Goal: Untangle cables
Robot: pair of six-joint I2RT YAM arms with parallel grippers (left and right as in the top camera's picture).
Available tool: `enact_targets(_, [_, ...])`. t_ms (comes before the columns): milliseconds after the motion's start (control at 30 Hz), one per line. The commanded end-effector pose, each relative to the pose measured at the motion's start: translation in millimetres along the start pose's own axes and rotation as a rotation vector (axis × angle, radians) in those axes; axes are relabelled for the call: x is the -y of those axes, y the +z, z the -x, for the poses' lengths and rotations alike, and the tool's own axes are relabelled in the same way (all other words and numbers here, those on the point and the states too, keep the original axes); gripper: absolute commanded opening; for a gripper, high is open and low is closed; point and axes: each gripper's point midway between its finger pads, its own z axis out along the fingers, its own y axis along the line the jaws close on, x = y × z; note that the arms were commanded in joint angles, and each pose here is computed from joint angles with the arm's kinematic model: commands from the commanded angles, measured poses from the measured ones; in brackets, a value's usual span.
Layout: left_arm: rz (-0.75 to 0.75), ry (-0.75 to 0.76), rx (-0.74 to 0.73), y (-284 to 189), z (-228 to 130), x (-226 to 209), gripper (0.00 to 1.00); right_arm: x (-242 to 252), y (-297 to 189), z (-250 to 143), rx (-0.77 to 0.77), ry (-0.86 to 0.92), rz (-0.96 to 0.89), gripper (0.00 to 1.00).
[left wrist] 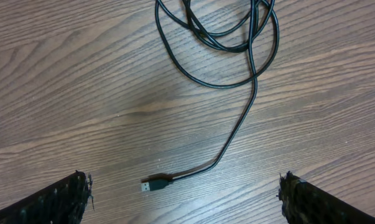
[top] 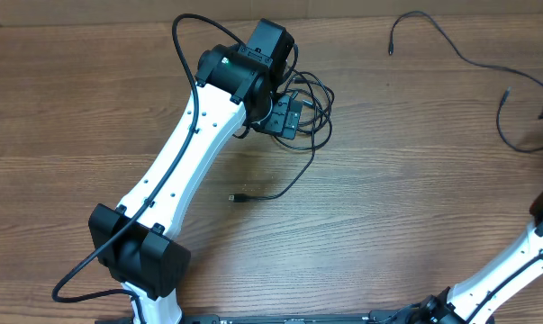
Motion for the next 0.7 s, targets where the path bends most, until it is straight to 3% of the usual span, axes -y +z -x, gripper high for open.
enact_targets(0, [-0.008, -0.018, 0.005, -1, 2, 0, 1.0, -6, 7, -16, -0.016, 0.026, -0.021, 0.93])
enact_targets(367, [-0.008, -0.017, 0.005, -1, 2, 0, 0.99, 3, 52, -31, -0.032, 0.109, -0.043, 0.85])
enact_targets(567, [-0.008, -0.018, 0.005, -1, 2, 0, 0.99, 6, 63, -29, -0.008, 0.106, -0.041, 0.72])
enact_targets(667, [-0.008, -0.018, 0.005, -1, 2, 0, 1.0, 4, 66, -26, 0.006, 0.104, -0.032, 0.6])
